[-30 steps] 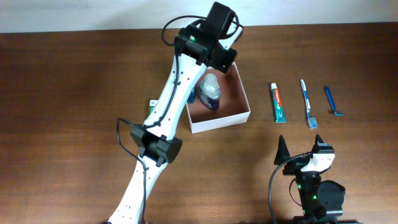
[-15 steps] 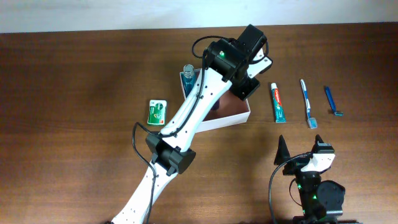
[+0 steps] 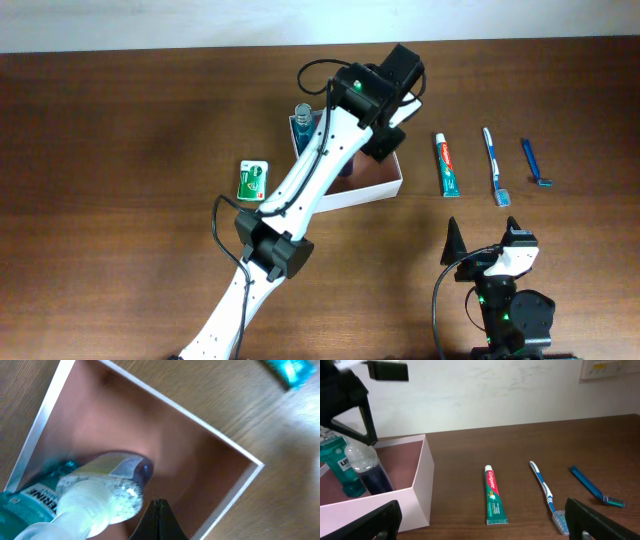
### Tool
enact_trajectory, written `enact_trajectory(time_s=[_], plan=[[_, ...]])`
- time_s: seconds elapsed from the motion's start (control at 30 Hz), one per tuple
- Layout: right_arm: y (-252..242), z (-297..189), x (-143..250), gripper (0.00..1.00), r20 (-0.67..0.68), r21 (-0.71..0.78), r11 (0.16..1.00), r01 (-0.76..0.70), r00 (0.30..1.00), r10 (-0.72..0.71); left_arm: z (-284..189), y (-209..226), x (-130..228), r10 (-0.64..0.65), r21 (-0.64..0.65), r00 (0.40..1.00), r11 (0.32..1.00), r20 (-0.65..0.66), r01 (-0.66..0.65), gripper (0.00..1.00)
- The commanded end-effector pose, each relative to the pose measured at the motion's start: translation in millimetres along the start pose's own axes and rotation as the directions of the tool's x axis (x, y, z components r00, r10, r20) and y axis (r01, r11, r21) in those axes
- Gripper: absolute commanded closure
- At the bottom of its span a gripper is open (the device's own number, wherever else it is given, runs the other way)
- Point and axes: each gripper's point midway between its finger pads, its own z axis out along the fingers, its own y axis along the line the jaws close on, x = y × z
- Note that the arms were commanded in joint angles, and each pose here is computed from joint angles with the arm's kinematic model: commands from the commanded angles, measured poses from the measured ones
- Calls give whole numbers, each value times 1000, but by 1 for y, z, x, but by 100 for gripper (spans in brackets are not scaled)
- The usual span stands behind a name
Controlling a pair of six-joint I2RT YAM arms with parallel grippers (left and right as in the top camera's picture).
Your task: Pack container
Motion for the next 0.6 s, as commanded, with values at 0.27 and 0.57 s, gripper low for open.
enact_trajectory(time_s=[0.27, 0.57], plan=[[-1, 0, 2, 2, -1, 3, 1000, 0, 1000, 0, -11, 22, 7, -57, -67, 998, 996, -13, 56, 100], [-1, 0, 2, 1, -1, 3, 1000, 0, 1000, 0, -2, 27, 15, -66, -81, 996, 995, -56, 61, 100]])
